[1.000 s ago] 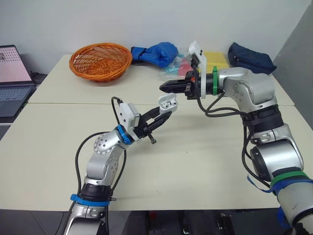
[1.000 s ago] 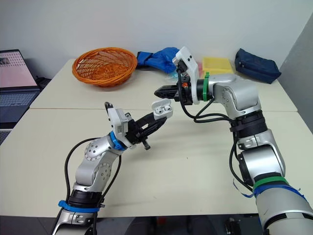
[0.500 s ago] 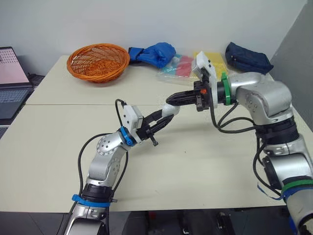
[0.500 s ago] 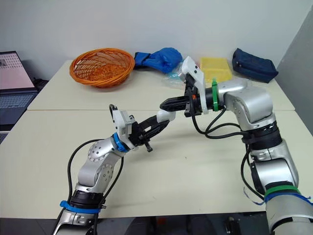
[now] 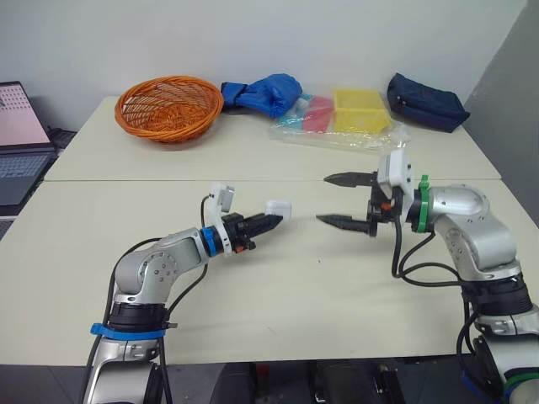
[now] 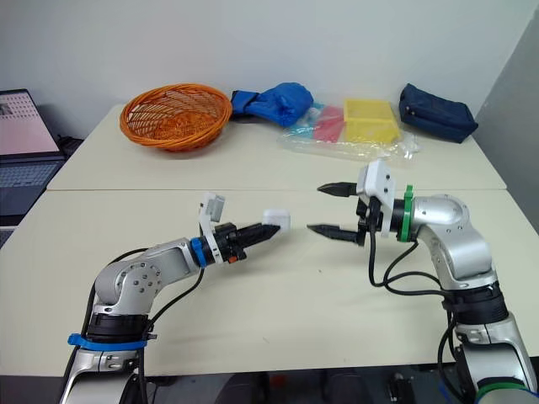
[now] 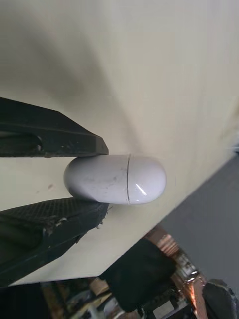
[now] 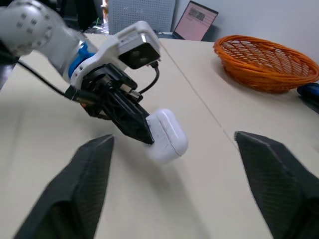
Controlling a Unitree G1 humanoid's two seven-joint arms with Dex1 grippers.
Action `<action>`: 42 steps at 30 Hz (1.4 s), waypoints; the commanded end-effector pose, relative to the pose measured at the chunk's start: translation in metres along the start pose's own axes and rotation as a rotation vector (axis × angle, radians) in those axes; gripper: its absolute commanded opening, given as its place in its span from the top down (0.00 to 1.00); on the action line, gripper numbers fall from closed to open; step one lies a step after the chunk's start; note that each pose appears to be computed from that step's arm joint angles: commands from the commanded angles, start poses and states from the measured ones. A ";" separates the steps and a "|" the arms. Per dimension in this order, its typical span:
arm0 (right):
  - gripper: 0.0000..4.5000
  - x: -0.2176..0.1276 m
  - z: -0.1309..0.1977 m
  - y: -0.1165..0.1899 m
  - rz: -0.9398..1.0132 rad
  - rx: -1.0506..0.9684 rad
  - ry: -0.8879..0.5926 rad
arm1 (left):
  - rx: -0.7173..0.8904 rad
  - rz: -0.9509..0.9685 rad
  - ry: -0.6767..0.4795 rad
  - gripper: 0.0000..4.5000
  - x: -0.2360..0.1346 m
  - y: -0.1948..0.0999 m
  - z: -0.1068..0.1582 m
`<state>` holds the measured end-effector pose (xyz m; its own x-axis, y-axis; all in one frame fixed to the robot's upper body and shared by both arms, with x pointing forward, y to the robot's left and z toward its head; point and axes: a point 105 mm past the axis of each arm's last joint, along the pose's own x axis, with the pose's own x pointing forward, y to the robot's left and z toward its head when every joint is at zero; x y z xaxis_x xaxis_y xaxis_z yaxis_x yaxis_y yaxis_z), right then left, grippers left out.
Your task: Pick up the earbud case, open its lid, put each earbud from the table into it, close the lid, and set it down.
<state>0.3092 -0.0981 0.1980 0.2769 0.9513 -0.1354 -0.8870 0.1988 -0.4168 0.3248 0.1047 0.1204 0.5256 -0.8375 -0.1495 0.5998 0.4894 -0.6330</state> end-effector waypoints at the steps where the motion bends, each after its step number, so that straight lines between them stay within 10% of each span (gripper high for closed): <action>1: 0.00 0.001 -0.004 0.013 0.073 -0.106 -0.001 | -0.164 0.055 0.045 0.84 -0.002 0.008 -0.007; 11: 0.00 0.009 -0.018 0.011 0.051 -0.114 0.019 | -0.245 0.202 0.111 0.84 -0.010 0.028 -0.026; 20: 0.00 0.016 -0.023 -0.001 0.034 -0.092 0.006 | -0.256 0.342 0.057 0.14 -0.054 0.037 -0.028; 24: 0.00 0.015 -0.025 -0.003 0.043 -0.091 0.007 | -0.225 0.470 0.012 0.00 -0.098 0.051 -0.024; 35: 0.00 -0.013 -0.031 -0.025 -0.058 -0.058 0.036 | 0.864 0.521 -0.044 0.00 -0.172 0.024 0.048; 42: 0.00 -0.018 -0.035 -0.020 -0.059 -0.046 0.054 | 0.974 0.545 -0.017 0.00 -0.179 0.032 0.050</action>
<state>0.3364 -0.1251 0.1609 0.3392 0.9212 -0.1907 -0.8765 0.2358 -0.4197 0.2781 0.2840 0.1596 0.8641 -0.4527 -0.2199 0.5029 0.7938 0.3419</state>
